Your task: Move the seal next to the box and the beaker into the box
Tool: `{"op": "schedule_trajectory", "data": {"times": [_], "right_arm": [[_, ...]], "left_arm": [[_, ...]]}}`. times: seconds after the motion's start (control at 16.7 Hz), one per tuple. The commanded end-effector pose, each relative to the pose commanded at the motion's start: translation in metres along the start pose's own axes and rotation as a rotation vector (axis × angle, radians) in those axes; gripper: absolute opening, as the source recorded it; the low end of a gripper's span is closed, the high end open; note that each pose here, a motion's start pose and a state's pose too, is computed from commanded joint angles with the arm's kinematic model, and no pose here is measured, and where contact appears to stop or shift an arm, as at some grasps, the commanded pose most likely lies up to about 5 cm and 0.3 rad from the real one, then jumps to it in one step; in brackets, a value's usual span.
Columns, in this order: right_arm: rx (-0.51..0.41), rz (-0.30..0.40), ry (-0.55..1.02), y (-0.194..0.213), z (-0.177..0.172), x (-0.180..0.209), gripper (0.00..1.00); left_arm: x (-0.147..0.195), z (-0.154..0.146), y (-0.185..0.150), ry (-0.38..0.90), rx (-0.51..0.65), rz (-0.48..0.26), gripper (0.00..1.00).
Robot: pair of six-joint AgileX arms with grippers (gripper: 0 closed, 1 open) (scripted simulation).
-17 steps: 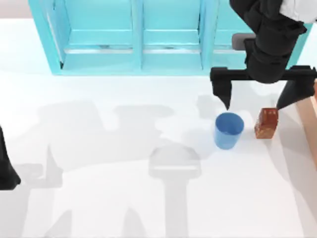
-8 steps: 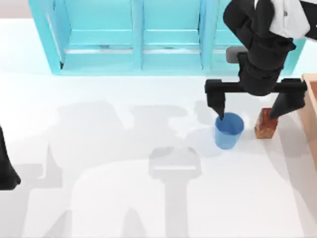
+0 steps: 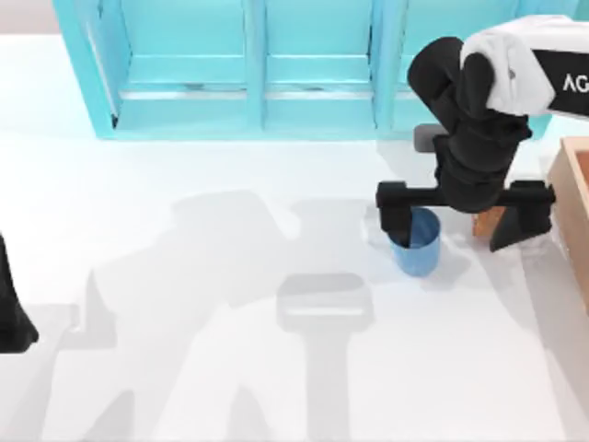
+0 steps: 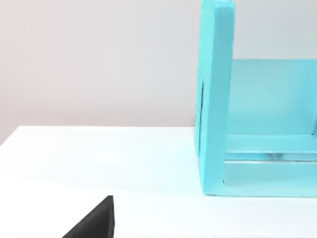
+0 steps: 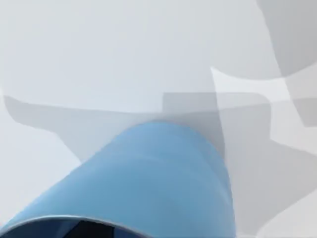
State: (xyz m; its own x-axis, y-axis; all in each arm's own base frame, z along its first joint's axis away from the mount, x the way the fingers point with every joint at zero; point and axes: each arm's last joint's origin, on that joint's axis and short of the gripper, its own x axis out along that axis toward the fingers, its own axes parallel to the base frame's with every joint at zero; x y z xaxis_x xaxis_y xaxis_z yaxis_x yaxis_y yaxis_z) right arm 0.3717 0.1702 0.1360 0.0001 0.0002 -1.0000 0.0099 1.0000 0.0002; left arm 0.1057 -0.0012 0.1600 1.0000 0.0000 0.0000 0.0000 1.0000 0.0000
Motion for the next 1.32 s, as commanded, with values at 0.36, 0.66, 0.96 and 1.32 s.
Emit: {"op": "schedule_trajectory", "data": {"times": [0.36,0.66,0.96,1.32], "right_arm": [[0.0,0.0,0.0,0.0,0.0,0.0,0.62],[0.0,0.0,0.0,0.0,0.0,0.0,0.25],[0.0,0.0,0.0,0.0,0.0,0.0,0.0],[0.0,0.0,0.0,0.0,0.0,0.0,0.0]], "left_arm": [[0.0,0.0,0.0,0.0,0.0,0.0,1.0],[0.0,0.0,0.0,0.0,0.0,0.0,1.0],[0.0,0.0,0.0,0.0,0.0,0.0,1.0],[0.0,0.0,0.0,0.0,0.0,0.0,1.0]]}}
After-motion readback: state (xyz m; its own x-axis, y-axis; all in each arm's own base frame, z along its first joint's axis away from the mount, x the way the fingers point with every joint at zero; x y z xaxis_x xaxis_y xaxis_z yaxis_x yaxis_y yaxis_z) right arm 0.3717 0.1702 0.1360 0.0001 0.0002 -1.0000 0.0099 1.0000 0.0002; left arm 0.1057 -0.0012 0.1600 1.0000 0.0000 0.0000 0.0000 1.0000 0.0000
